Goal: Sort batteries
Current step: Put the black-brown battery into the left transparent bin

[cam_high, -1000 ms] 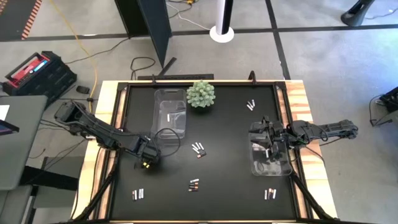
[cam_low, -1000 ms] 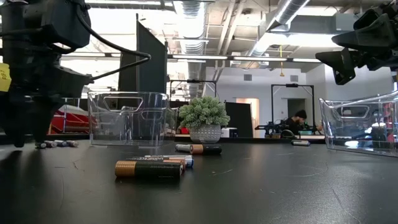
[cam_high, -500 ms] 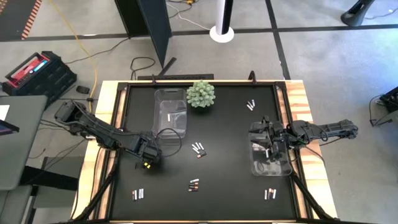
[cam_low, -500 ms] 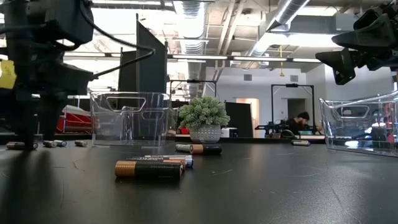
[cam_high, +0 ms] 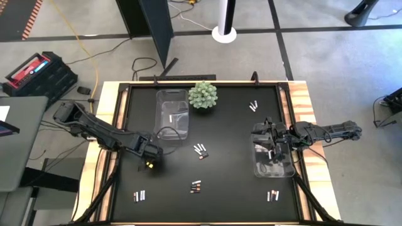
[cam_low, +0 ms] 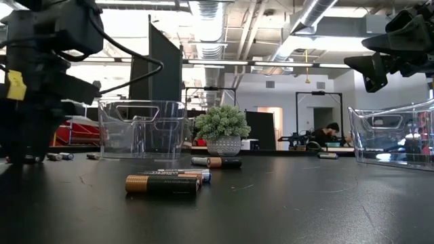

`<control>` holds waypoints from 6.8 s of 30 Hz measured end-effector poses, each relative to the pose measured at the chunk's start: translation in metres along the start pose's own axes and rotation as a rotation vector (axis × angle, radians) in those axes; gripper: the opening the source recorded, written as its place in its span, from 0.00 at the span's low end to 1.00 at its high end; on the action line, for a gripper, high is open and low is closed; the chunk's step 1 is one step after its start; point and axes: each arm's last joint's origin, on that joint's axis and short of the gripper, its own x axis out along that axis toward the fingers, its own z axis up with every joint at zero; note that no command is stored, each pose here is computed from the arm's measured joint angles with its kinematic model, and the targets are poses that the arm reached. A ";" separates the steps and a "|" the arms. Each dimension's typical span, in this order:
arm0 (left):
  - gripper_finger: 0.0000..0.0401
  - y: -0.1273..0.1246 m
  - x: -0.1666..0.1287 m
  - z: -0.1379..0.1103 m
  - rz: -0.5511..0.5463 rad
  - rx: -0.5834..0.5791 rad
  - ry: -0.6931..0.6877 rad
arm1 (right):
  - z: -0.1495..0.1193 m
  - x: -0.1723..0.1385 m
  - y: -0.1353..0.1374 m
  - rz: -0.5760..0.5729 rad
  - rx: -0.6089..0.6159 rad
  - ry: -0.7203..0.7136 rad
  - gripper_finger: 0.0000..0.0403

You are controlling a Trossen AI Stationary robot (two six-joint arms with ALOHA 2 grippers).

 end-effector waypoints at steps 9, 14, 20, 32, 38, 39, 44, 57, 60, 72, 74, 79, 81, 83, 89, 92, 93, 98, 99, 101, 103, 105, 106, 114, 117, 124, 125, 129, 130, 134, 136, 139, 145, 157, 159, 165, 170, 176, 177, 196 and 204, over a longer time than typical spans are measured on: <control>0.19 -0.003 -0.004 0.005 -0.043 -0.028 -0.006 | 0.000 0.000 0.000 0.000 0.000 0.000 0.58; 0.04 -0.005 -0.011 0.011 -0.053 -0.037 -0.011 | 0.000 0.000 0.000 0.000 0.000 0.000 0.58; 0.05 -0.007 -0.016 0.016 -0.066 -0.041 -0.024 | 0.000 0.000 0.000 0.000 0.000 0.000 0.58; 0.05 -0.016 -0.057 0.043 -0.104 -0.080 -0.135 | 0.000 0.000 0.000 0.000 0.000 0.001 0.58; 0.05 -0.017 -0.101 0.057 -0.041 -0.088 -0.174 | 0.000 0.000 0.000 0.000 0.000 0.000 0.58; 0.05 -0.016 -0.109 0.059 -0.024 -0.089 -0.188 | 0.000 0.000 0.000 0.000 0.000 0.000 0.58; 0.05 0.001 -0.151 0.075 0.093 -0.114 -0.303 | 0.000 0.000 0.000 0.000 0.000 0.000 0.58; 0.05 0.154 -0.200 0.096 0.337 -0.121 -0.454 | 0.000 0.000 0.000 0.000 0.000 0.001 0.58; 0.05 0.195 -0.194 0.096 0.317 -0.146 -0.485 | 0.000 0.000 0.000 0.000 0.000 0.001 0.58; 0.05 0.256 -0.099 0.123 0.080 -0.099 -0.260 | 0.000 0.000 0.000 -0.001 0.000 0.001 0.58; 0.05 0.255 -0.087 0.128 0.038 -0.104 -0.238 | 0.000 0.000 0.000 0.000 0.000 0.000 0.58; 0.05 0.249 -0.061 0.130 -0.008 -0.132 -0.159 | 0.000 0.000 0.000 0.000 0.000 0.000 0.58; 0.05 0.246 -0.050 0.129 -0.022 -0.135 -0.128 | 0.000 0.000 0.000 0.000 0.000 0.000 0.58; 0.05 0.242 -0.042 0.127 -0.029 -0.147 -0.113 | 0.000 0.000 0.000 0.000 0.000 0.000 0.58; 0.05 0.236 -0.033 0.129 -0.016 -0.134 -0.136 | 0.000 0.000 0.000 0.000 0.000 0.000 0.58; 0.06 0.235 -0.034 0.132 -0.004 -0.135 -0.154 | 0.000 0.000 0.000 0.000 0.000 0.000 0.58; 0.07 0.234 -0.034 0.132 -0.003 -0.134 -0.155 | 0.000 0.000 0.000 0.000 0.000 0.001 0.58; 0.13 0.234 -0.034 0.133 -0.009 -0.183 -0.154 | 0.000 0.000 0.000 0.000 0.000 0.001 0.58; 0.15 0.234 -0.034 0.133 -0.011 -0.205 -0.154 | 0.000 0.000 0.000 0.000 0.000 0.000 0.58; 0.16 0.234 -0.034 0.132 -0.015 -0.260 -0.153 | 0.000 0.000 0.000 0.000 0.000 0.000 0.58; 0.16 0.233 -0.034 0.132 -0.020 -0.322 -0.153 | 0.000 0.000 0.000 0.000 0.000 0.000 0.58; 0.17 0.232 -0.034 0.133 -0.025 -0.372 -0.152 | 0.000 0.000 0.000 0.000 0.000 0.000 0.58; 0.17 0.232 -0.034 0.133 -0.027 -0.391 -0.152 | 0.000 0.000 0.000 0.000 0.000 0.001 0.58; 0.17 0.221 -0.033 0.138 -0.041 -0.439 -0.146 | 0.000 0.000 0.000 0.000 0.000 0.000 0.58; 0.17 0.219 -0.037 0.137 -0.044 -0.454 -0.146 | 0.000 0.000 0.000 0.000 0.000 0.000 0.58; 0.17 0.215 -0.081 0.126 0.026 -0.515 -0.262 | 0.000 0.000 0.000 0.000 0.000 0.000 0.58; 0.17 0.214 -0.090 0.123 0.047 -0.525 -0.289 | 0.000 0.000 0.000 0.000 0.000 0.000 0.58; 0.17 0.204 -0.131 0.107 0.069 -0.552 -0.419 | 0.000 0.000 0.000 0.000 0.000 0.000 0.58; 0.17 0.200 -0.141 0.102 0.072 -0.549 -0.446 | 0.000 0.000 0.000 0.000 0.000 0.001 0.58; 0.17 0.178 -0.168 0.077 0.094 -0.474 -0.435 | 0.000 0.000 0.000 0.000 0.000 0.001 0.58; 0.17 0.165 -0.176 0.063 0.118 -0.460 -0.373 | 0.000 0.000 0.000 0.000 0.000 0.000 0.58; 0.17 0.144 -0.183 0.045 0.145 -0.489 -0.280 | 0.000 0.000 0.000 0.000 0.000 0.000 0.58; 0.17 0.115 -0.193 0.020 0.189 -0.532 -0.190 | 0.000 0.000 0.000 0.000 0.000 0.000 0.58; 0.17 0.101 -0.194 0.016 0.169 -0.367 -0.156 | 0.000 0.000 0.000 0.000 0.000 0.000 0.58; 0.17 0.100 -0.193 0.017 0.170 -0.336 -0.152 | 0.000 0.000 0.000 0.000 0.000 0.000 0.58; 0.17 0.098 -0.176 0.014 0.174 -0.294 -0.089 | 0.000 0.000 0.000 0.000 0.000 0.000 0.58; 0.17 0.097 -0.145 0.008 0.148 -0.287 0.015 | 0.000 0.000 0.000 0.000 0.000 0.001 0.58; 0.25 0.090 -0.105 0.007 -0.057 -0.338 0.028 | 0.000 0.000 0.000 0.000 0.000 0.000 0.58; 0.28 0.089 -0.100 0.008 -0.096 -0.352 0.019 | 0.000 0.000 0.000 0.000 0.000 0.000 0.58; 0.33 0.075 -0.096 -0.005 -0.010 -0.472 -0.063 | 0.000 0.000 0.000 0.000 0.000 0.000 0.58; 0.32 0.067 -0.104 -0.014 0.036 -0.358 -0.216 | 0.000 0.000 0.000 0.000 0.000 0.000 0.58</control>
